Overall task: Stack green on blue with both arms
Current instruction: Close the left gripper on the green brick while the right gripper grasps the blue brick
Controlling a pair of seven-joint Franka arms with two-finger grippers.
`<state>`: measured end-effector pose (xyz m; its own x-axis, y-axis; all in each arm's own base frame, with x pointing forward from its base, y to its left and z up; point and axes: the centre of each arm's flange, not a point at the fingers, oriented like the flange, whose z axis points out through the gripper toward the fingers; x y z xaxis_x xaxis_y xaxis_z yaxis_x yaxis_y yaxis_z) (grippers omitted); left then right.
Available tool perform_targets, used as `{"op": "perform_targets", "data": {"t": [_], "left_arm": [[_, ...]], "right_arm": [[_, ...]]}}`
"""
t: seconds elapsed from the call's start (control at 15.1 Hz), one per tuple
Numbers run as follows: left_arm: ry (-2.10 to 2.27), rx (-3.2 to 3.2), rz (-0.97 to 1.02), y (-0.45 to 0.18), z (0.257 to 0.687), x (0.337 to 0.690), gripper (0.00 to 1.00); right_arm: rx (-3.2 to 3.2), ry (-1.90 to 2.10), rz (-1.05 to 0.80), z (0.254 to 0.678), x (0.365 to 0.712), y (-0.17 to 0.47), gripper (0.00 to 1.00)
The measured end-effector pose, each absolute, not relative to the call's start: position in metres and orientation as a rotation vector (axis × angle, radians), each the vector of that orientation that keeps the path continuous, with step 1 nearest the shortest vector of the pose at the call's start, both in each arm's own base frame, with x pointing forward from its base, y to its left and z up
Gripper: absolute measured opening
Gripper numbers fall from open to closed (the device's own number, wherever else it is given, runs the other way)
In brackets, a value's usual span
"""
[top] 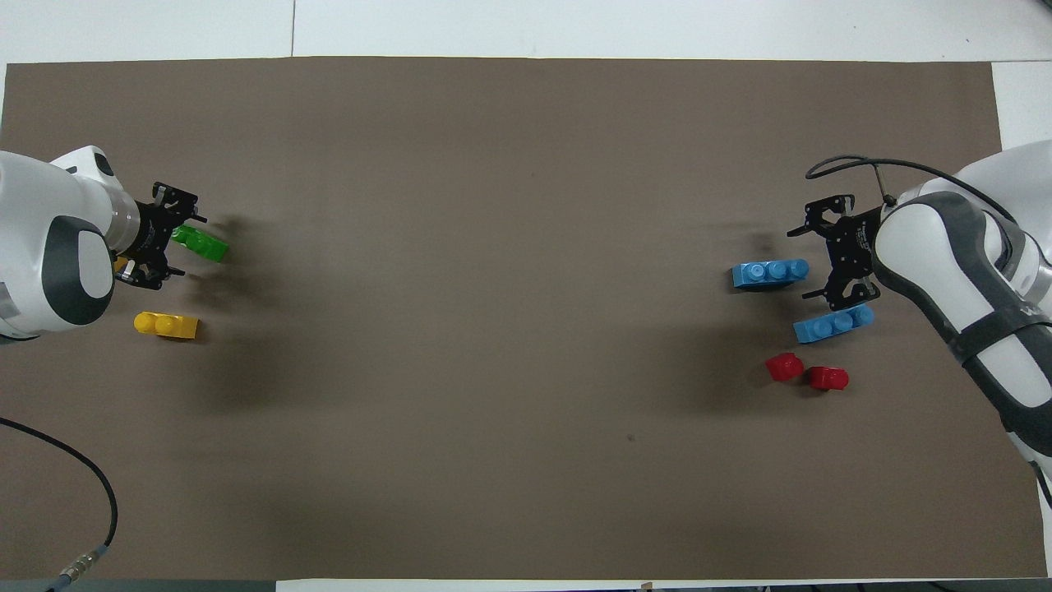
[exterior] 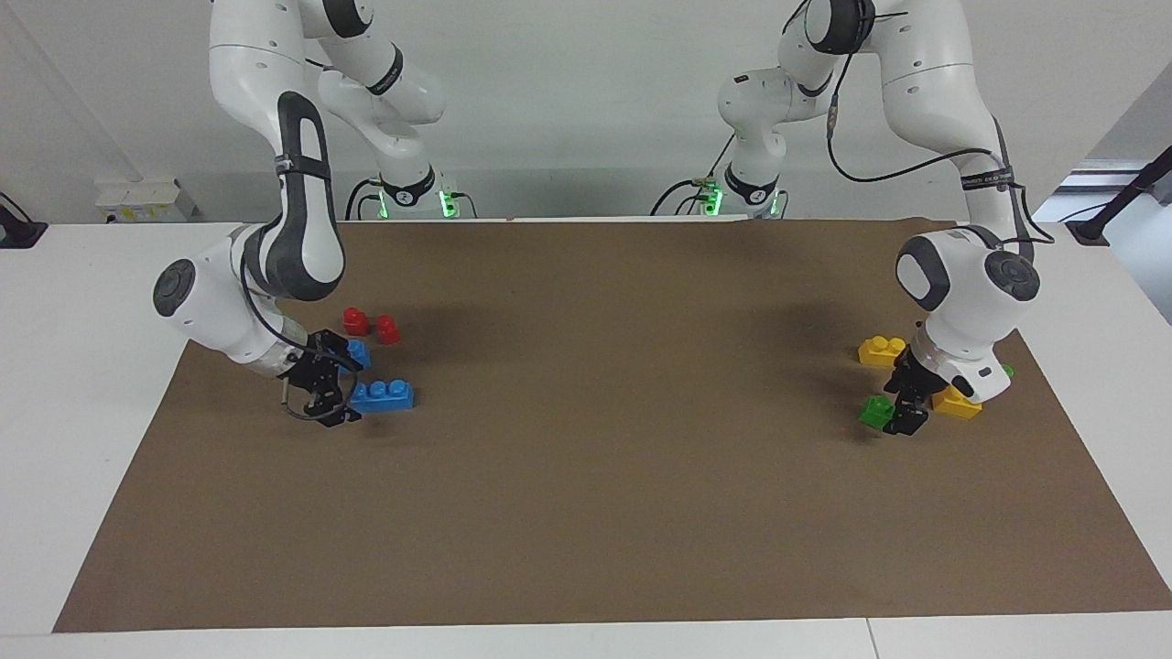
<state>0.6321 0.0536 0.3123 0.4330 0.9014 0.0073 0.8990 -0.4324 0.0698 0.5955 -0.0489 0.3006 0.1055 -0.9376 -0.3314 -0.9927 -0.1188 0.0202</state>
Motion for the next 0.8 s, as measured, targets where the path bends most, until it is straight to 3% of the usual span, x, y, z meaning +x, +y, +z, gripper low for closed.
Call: {"op": "perform_targets", "data": {"t": [0.13, 0.2, 0.4, 0.6, 0.8], "left_arm": [[1.641, 2.611, 0.07, 0.053, 0.313, 0.633, 0.39], [1.64, 2.611, 0.072, 0.053, 0.314, 0.634, 0.34], [1.635, 2.607, 0.087, 0.053, 0.319, 0.637, 0.34], [1.625, 2.608, 0.093, 0.049, 0.325, 0.641, 0.34], [1.644, 2.599, 0.076, 0.043, 0.336, 0.645, 0.34]], "right_arm": [[-2.167, 1.939, 0.379, 0.296, 0.594, -0.049, 1.0], [-2.166, 1.941, 0.376, 0.295, 0.593, -0.05, 1.0], [-2.163, 1.95, 0.37, 0.289, 0.589, -0.05, 1.0], [-2.145, 1.955, 0.38, 0.287, 0.588, -0.05, 0.74], [-2.058, 1.964, 0.409, 0.289, 0.59, -0.048, 0.38]]}}
